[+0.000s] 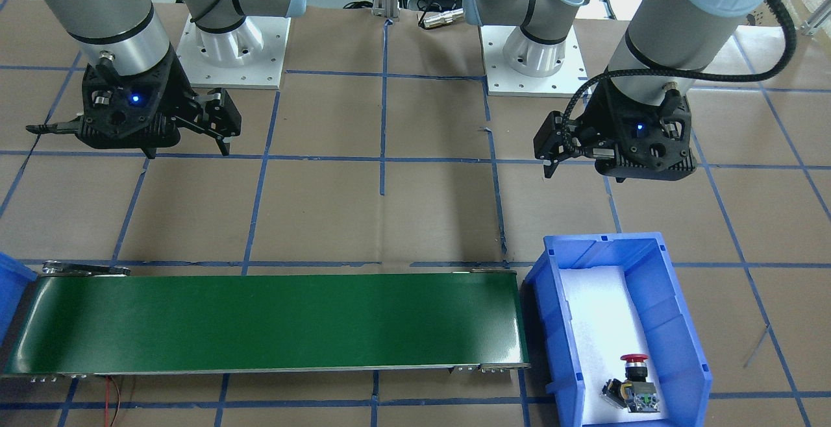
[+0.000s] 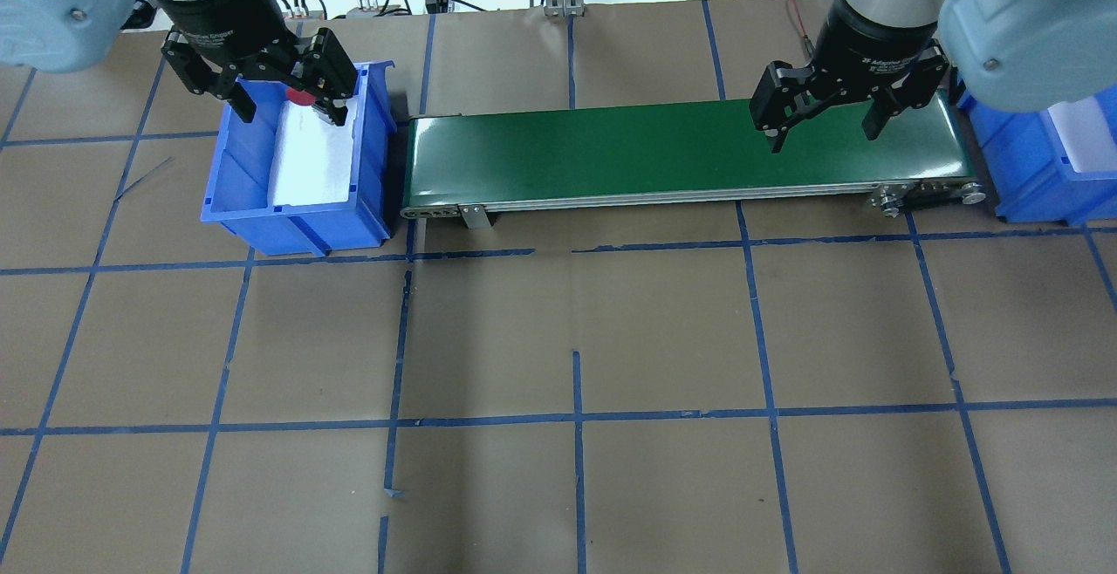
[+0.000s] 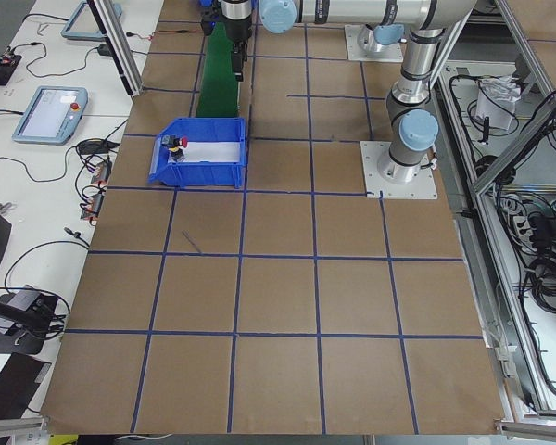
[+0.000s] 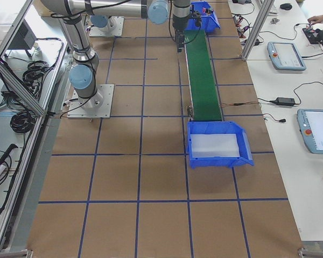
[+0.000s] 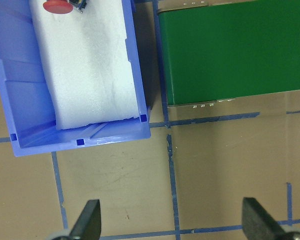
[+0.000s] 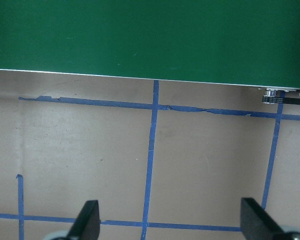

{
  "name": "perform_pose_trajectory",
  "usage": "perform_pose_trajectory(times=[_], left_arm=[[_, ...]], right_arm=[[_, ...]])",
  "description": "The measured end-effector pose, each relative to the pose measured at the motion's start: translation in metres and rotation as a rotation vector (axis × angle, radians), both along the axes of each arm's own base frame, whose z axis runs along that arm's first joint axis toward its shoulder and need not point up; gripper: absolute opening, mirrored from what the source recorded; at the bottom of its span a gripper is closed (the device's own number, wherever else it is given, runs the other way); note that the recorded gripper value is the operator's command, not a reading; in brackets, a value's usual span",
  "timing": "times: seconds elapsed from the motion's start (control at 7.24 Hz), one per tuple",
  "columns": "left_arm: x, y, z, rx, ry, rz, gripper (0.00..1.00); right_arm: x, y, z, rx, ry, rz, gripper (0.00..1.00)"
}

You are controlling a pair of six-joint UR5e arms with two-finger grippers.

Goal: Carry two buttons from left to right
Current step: 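Lower the left gripper into the blue bin and grasp the red button, then lift the red button up out of the bin with the left gripper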

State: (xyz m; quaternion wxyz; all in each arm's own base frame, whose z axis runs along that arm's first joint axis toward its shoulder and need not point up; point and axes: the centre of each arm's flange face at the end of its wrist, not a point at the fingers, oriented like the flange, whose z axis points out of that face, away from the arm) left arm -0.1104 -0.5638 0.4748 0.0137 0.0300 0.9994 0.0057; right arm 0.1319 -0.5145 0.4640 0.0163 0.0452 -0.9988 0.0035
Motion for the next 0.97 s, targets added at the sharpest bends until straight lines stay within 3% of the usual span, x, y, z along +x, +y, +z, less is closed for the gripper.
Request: perform_pose_trajectory(times=[0.28,0.41,0.69,0.97], left_arm=[[0.046,-0.044,-0.025,0.015,0.0,0.071,1.0],[0.063,-0.078,-0.032,-0.013,-0.001,0.088,1.0],[0.08,-0.142,-0.049,-0.057,-0.004,0.098,1.0],[0.091,-0.186,-0.078,-0.082,-0.006,0.104,1.0]], right_arm=[[0.0,0.0,0.0,0.0,0.0,0.0,1.0],[0.0,0.0,0.0,0.0,0.0,0.001,1.0],[0.0,-0.001,-0.001,0.002,0.0,0.001,1.0],[0.0,-0.001,-0.001,0.003,0.0,0.002,1.0]])
